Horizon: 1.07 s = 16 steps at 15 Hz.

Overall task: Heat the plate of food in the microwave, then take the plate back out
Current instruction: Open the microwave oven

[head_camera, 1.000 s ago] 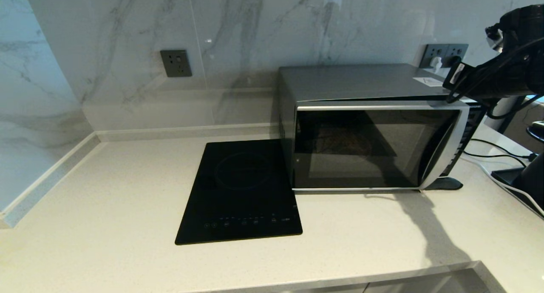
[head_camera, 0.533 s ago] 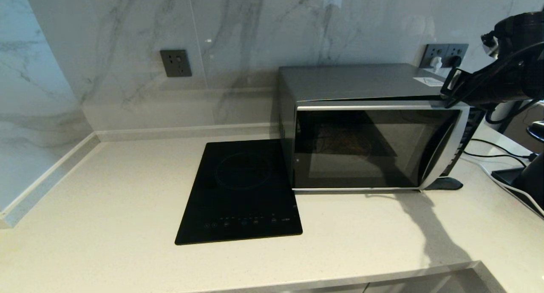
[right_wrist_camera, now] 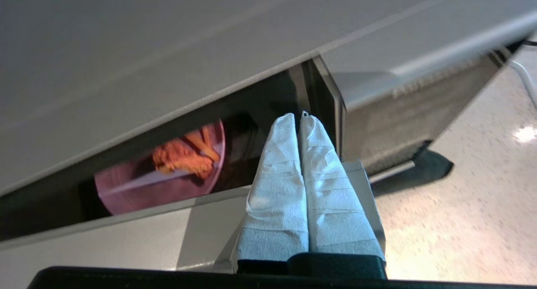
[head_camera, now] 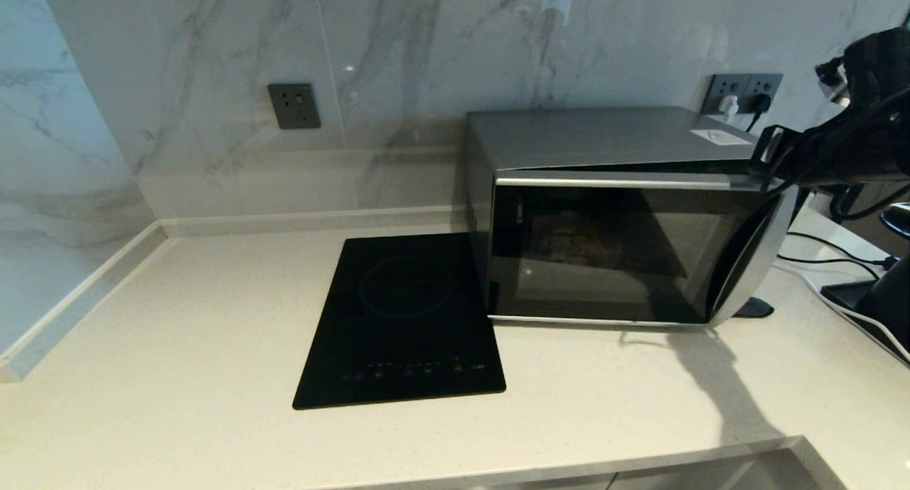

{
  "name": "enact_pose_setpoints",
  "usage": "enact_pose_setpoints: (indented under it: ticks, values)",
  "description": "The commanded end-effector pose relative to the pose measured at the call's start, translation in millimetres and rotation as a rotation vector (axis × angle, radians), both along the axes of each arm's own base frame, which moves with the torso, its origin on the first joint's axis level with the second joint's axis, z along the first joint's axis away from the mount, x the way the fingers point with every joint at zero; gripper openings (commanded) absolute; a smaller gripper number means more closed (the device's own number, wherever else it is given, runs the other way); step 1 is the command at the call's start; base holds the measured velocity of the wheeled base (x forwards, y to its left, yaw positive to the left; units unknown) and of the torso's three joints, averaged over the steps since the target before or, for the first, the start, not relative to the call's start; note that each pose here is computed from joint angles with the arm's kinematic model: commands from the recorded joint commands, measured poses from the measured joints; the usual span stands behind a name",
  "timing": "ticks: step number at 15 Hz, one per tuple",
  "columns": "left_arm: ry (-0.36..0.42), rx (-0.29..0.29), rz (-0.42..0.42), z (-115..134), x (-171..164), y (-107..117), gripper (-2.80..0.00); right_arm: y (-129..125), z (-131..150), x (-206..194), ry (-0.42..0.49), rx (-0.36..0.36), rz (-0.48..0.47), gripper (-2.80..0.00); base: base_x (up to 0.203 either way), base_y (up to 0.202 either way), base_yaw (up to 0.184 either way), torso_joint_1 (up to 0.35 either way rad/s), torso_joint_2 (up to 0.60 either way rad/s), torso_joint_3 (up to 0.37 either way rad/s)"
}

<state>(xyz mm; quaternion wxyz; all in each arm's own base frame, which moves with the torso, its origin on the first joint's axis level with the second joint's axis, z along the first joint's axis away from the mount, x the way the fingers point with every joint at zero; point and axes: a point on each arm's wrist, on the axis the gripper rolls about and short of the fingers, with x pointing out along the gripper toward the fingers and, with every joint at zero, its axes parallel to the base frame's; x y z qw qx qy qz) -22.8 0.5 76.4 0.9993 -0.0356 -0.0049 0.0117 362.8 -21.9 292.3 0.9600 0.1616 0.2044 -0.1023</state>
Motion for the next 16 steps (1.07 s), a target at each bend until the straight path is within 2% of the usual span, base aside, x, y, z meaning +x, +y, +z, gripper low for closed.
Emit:
enact_pose_setpoints:
  ticks: [1,5,16]
  values:
    - [0.001,-0.001,0.001,0,0,0,-2.80,6,2,-19,0.015,-0.014,0.020,-2.80,0.000,0.000,0.000,0.000,0.00,0.000]
    - [0.001,-0.001,0.001,0,0,0,-2.80,18,-1,-42,0.040,-0.029,0.060,-2.80,0.000,0.000,0.000,0.000,0.00,0.000]
    - [0.001,0.000,0.001,0,0,0,-2.80,53,9,-121,0.012,-0.084,0.112,-2.80,0.000,0.000,0.000,0.000,0.00,0.000]
